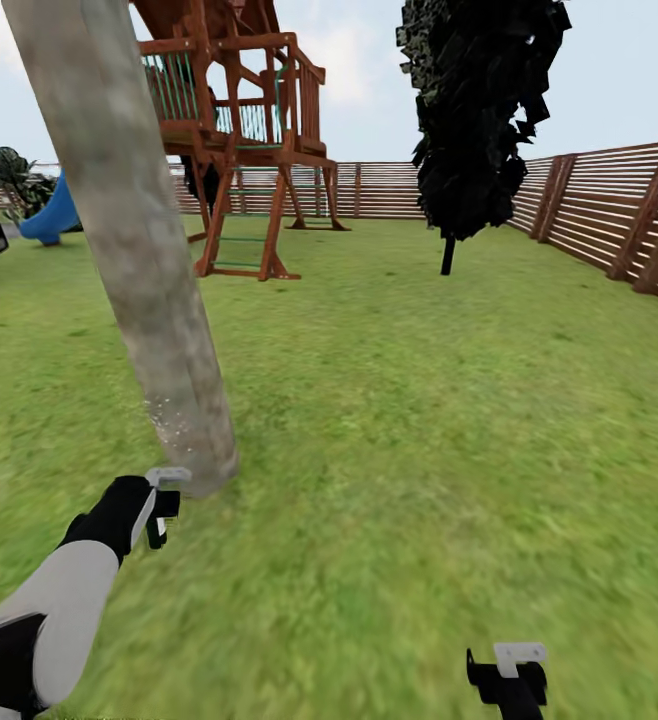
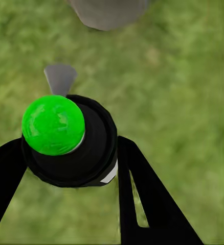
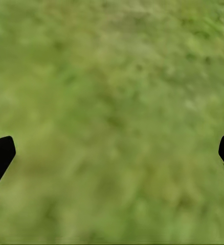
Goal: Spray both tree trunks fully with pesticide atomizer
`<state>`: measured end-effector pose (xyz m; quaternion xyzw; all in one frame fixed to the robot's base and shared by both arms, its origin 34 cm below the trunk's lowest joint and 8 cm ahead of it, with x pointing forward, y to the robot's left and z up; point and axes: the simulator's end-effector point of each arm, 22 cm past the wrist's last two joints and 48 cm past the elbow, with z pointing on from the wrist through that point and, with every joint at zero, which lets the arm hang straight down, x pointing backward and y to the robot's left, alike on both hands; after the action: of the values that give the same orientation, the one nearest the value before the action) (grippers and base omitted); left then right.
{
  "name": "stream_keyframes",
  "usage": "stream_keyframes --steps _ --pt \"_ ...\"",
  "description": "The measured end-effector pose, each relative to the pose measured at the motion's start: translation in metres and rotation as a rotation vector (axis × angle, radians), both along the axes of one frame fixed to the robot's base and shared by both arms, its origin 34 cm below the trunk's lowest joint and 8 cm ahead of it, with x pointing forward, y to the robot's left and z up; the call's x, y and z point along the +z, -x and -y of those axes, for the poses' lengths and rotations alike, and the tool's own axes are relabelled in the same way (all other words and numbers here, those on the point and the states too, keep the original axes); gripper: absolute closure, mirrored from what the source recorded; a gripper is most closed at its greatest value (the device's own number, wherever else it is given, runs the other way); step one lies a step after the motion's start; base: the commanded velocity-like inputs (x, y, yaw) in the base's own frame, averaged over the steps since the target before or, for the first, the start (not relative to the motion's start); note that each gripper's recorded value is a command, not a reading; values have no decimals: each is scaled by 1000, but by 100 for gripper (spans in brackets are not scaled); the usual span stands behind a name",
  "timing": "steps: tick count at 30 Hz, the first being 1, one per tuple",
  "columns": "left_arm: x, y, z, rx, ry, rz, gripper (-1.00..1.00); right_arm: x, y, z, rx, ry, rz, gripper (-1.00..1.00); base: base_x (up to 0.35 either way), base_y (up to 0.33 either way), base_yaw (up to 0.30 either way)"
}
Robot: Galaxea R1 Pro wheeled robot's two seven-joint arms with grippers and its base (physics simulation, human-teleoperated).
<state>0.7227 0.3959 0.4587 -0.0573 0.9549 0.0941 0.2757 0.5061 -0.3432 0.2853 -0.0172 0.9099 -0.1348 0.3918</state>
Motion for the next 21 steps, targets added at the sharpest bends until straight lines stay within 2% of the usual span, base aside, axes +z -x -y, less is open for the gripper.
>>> stream_keyframes --steps 3,6,8,9,11,13,17,21 --pt "22 -21 13 -13 10 26 100 1 0 1 -1 1 1 -100 215 -204 29" --pt "32 -30 13 -15 8 39 100 0 0 2 -2 2 0 -100 47 -38 1" --pt "37 -33 12 -13 4 49 100 1 0 5 -4 7 0 -100 8 -6 0" --pt "52 -40 6 -6 -7 80 100 1 0 8 -4 10 0 -100 2 -2 0" --pt "73 -45 -1 14 -12 96 100 1 0 9 -4 11 0 -100 1 -1 4" --pt "92 -47 -7 34 -14 102 100 1 0 9 -5 12 1 -100 0 0 207" --pt "95 -46 -9 39 -14 105 100 1 0 10 -5 13 1 -100 20 -15 269" --pt "99 -48 -9 40 -16 114 100 2 0 10 -5 13 1 -100 177 -166 278"
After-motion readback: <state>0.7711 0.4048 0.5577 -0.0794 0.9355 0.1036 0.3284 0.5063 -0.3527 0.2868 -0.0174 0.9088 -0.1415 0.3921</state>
